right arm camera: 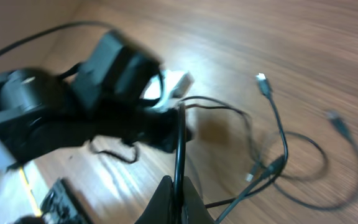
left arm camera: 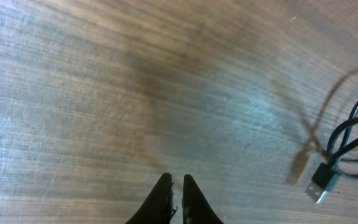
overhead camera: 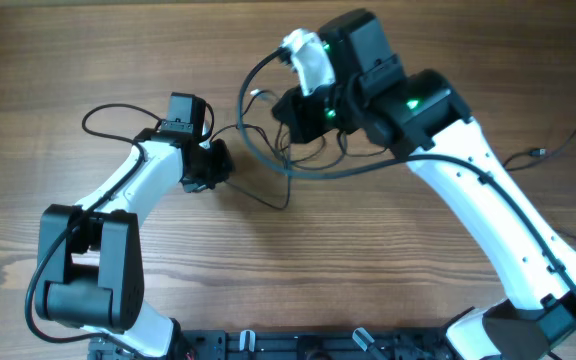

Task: Untangle cables
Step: 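Pull the strand up and right with the right gripper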

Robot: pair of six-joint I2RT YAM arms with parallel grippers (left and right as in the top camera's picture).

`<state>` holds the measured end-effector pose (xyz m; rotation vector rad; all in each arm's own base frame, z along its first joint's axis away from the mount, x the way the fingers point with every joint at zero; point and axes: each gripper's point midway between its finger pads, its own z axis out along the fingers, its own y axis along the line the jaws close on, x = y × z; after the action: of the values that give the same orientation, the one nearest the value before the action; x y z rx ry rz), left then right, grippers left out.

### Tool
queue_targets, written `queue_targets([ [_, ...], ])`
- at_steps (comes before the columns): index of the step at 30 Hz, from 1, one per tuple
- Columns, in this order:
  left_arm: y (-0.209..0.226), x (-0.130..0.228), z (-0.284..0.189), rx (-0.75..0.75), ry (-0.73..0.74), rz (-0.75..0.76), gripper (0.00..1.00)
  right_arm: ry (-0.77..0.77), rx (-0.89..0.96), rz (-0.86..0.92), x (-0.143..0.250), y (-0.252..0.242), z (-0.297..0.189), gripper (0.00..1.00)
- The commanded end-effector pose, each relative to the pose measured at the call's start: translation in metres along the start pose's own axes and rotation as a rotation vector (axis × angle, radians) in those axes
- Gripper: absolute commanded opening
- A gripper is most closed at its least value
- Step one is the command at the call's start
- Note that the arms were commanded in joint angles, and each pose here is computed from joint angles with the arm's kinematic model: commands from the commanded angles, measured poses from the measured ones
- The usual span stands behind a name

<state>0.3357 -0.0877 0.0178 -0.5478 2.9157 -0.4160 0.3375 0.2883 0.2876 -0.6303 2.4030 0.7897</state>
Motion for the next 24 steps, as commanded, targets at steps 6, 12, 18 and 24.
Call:
queue_targets([
  [6,0.061,0.007,-0.006,-0.264,0.014,-0.080,0.04,-0.150,0.384,0.410,-0.002,-0.154,-0.106,0.04],
  [12,0.092,-0.004,-0.014,-0.278,0.005,-0.202,0.04,-0.161,0.624,0.695,0.051,-0.253,-0.181,0.04],
  [18,0.119,-0.009,-0.022,-0.291,0.009,-0.294,0.04,-0.286,0.779,1.007,0.105,-0.321,-0.263,0.04],
  [24,0.116,-0.008,-0.021,-0.267,0.016,-0.321,0.04,-0.416,0.872,1.258,0.152,-0.351,-0.321,0.04],
])
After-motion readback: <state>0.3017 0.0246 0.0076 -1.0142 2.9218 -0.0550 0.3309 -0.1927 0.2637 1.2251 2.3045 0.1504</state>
